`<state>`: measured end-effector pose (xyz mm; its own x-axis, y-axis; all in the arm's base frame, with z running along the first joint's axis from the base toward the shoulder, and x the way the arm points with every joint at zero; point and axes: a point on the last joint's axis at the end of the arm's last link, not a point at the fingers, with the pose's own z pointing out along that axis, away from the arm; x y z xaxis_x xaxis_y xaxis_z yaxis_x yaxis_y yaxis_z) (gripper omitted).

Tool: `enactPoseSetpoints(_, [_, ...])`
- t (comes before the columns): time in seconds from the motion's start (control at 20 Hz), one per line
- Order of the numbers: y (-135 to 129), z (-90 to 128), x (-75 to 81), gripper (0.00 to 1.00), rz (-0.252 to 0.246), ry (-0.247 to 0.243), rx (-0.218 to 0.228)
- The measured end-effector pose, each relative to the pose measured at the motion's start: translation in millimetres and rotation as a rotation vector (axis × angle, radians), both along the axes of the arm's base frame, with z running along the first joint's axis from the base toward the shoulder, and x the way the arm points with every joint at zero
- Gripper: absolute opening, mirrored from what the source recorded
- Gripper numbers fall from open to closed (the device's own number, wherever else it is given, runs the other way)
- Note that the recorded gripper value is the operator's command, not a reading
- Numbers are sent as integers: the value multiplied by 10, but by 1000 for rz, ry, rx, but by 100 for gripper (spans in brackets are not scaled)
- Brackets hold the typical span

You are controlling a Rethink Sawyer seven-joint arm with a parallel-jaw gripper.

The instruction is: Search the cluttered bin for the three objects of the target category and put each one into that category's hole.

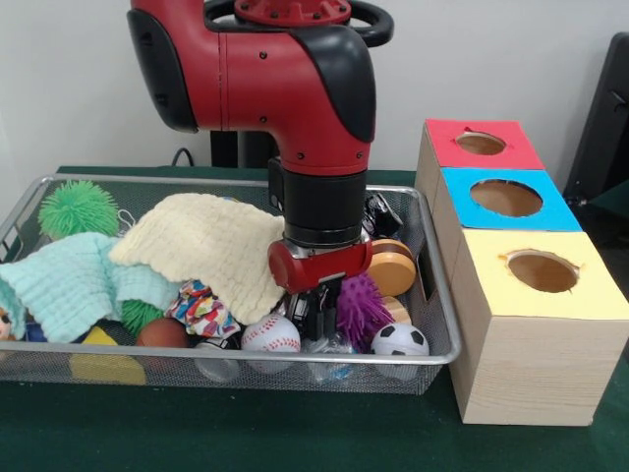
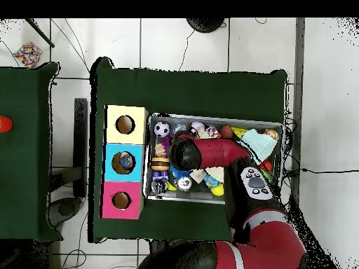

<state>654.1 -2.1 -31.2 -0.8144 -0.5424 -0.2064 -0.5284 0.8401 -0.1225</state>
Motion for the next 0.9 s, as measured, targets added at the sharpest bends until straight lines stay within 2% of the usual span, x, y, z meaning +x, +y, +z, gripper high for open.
enactPoseSetpoints(0.25, [-52,6,8,0,-12,-1,10])
enactPoseSetpoints(0.5, [-184,91,-1,0,-54,-4,72])
enactPoseSetpoints(0.55, [-278,172,-9,0,-79,-11,108])
enactPoseSetpoints(0.65, [-373,267,-14,0,-103,-21,144])
enactPoseSetpoints(0.75, [-565,445,-32,0,-144,-42,209])
enactPoseSetpoints(0.9, [-705,563,-48,0,-172,-59,260])
